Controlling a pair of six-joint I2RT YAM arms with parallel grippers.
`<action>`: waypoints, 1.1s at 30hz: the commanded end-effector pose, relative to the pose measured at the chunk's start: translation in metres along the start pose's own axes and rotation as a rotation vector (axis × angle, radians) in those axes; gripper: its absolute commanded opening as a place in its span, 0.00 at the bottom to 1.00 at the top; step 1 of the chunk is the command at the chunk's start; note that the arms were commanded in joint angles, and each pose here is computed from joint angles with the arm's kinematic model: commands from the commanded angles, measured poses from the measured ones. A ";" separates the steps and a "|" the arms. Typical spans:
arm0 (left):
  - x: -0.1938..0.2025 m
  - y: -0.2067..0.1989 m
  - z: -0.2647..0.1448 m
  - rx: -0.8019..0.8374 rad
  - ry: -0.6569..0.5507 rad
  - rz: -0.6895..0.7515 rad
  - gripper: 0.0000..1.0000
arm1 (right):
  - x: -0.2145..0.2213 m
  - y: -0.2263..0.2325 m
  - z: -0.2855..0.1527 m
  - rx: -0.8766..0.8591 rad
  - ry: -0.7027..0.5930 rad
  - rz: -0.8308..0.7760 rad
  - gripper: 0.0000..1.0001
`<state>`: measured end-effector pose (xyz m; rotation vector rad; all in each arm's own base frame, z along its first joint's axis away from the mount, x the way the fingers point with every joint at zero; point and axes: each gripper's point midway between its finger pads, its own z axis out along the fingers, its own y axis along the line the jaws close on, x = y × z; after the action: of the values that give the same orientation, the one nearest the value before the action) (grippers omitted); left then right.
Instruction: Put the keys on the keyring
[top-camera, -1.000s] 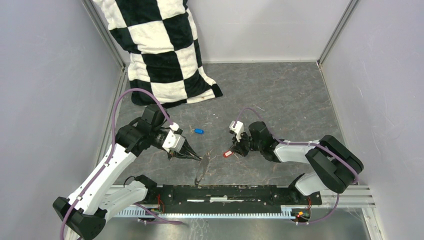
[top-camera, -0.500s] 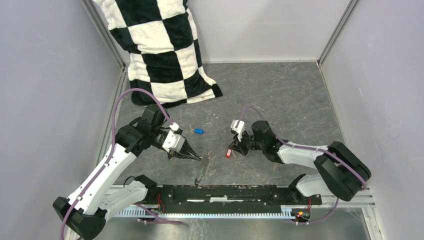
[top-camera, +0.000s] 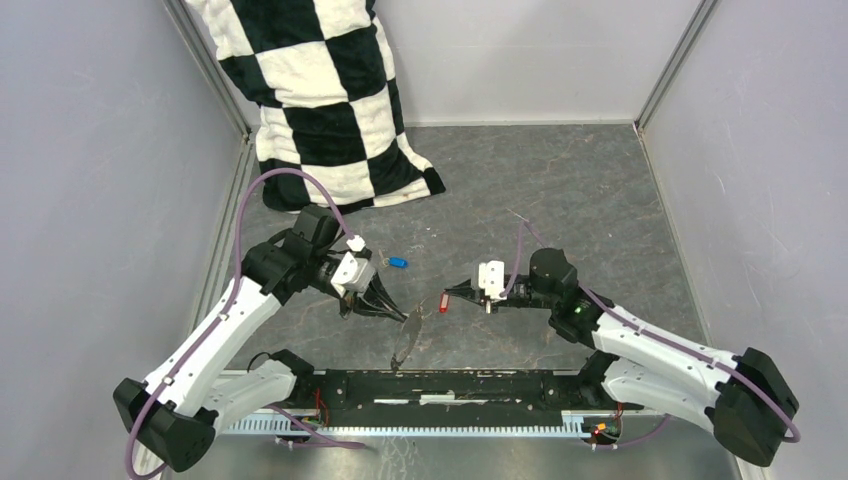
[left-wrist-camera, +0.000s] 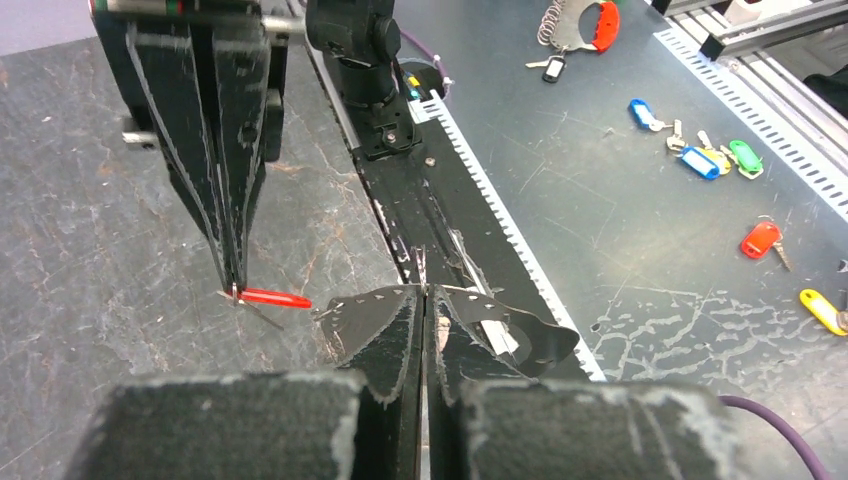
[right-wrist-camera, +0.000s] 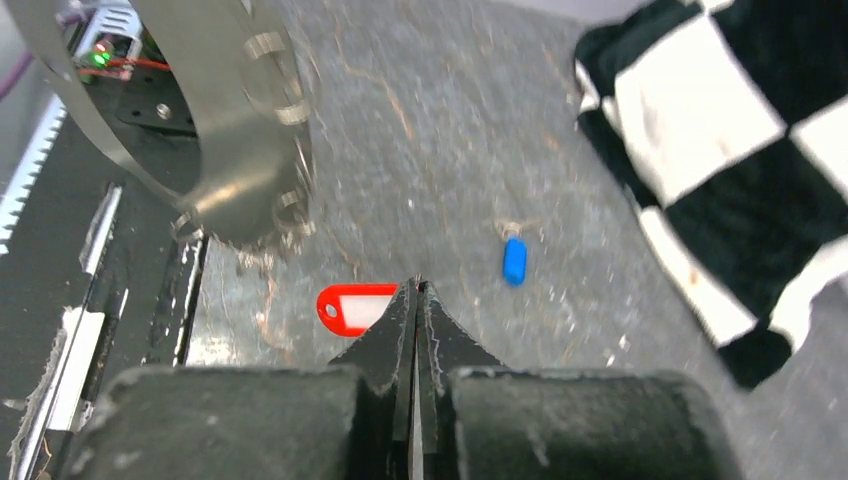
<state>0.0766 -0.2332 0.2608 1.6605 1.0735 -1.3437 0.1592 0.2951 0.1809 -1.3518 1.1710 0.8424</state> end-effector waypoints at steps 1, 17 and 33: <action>-0.024 -0.004 0.000 0.033 -0.067 -0.001 0.02 | -0.063 0.003 0.005 -0.084 -0.101 -0.205 0.00; -0.048 -0.013 -0.003 0.059 -0.111 0.011 0.02 | -0.138 0.031 0.010 -0.223 -0.208 -0.383 0.00; -0.058 -0.013 -0.004 0.066 -0.127 0.050 0.02 | -0.175 0.047 0.011 -0.251 -0.291 -0.460 0.00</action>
<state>0.0660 -0.2337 0.2917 1.6264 1.0110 -1.4226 0.0755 0.3373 0.3026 -1.5954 0.6017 0.8592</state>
